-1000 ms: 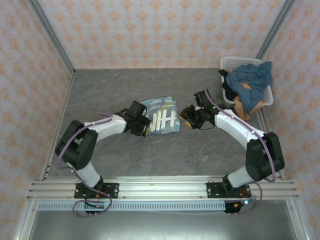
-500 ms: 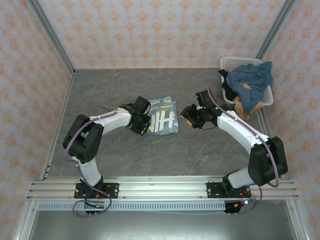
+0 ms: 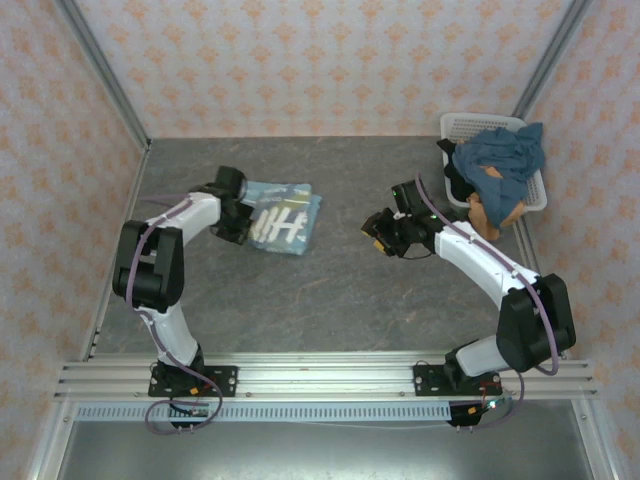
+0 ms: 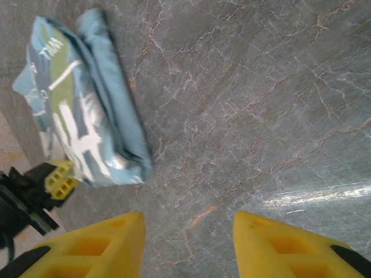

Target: Fold and stack the t-shirts

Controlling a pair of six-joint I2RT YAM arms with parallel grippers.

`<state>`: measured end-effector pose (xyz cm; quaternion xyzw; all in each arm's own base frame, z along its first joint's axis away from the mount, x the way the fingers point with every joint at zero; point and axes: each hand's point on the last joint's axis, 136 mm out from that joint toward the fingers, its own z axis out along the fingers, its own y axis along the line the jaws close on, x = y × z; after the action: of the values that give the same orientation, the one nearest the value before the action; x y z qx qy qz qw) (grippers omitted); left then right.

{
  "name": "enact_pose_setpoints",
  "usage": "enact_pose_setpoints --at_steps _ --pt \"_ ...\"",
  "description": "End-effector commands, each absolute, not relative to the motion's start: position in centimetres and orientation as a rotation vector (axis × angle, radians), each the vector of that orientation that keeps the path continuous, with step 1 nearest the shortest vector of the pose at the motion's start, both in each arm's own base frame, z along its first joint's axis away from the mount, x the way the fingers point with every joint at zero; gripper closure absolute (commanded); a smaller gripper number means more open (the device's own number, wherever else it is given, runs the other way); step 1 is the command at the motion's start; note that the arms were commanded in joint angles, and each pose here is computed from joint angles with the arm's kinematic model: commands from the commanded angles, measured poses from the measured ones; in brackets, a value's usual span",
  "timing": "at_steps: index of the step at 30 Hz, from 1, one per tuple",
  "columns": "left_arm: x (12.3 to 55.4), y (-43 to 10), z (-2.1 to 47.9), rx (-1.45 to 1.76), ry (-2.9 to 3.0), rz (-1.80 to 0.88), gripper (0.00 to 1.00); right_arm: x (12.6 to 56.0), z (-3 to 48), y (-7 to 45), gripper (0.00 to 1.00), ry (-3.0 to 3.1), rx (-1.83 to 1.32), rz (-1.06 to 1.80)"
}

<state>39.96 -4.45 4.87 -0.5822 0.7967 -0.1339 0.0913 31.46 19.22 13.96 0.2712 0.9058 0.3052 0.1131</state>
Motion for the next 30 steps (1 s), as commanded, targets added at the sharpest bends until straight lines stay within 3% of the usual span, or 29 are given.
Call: enact_pose_setpoints --at_steps 1,9,13,17,20,23,27,30 --pt "40.2 1.7 5.3 -1.721 2.368 -0.228 1.0 31.0 13.5 18.8 0.55 2.667 0.811 0.86" --pt "48.9 13.0 6.8 -1.524 2.365 -0.222 0.98 30.7 13.0 18.7 0.55 2.687 0.82 0.851" --pt "51.7 14.8 7.6 -1.363 2.459 -0.196 0.66 30.5 12.8 18.7 0.55 2.696 0.827 0.843" --pt "49.3 16.3 11.6 -1.427 2.396 -0.024 0.53 30.6 12.9 18.5 0.55 2.699 0.825 0.83" --pt "49.2 14.2 16.1 -1.35 2.293 -0.09 0.51 30.8 12.9 18.6 0.55 2.699 0.825 0.826" --pt "52.0 9.0 17.7 -1.15 2.341 -0.245 0.51 31.2 12.6 18.9 0.56 2.7 0.828 0.837" --pt "54.7 3.8 14.2 -0.927 2.567 -0.262 0.52 31.7 12.6 19.3 0.56 2.704 0.825 0.852" --pt "55.3 2.8 10.7 -0.83 2.677 -0.173 0.5 31.7 13.1 19.3 0.56 2.698 0.814 0.854"
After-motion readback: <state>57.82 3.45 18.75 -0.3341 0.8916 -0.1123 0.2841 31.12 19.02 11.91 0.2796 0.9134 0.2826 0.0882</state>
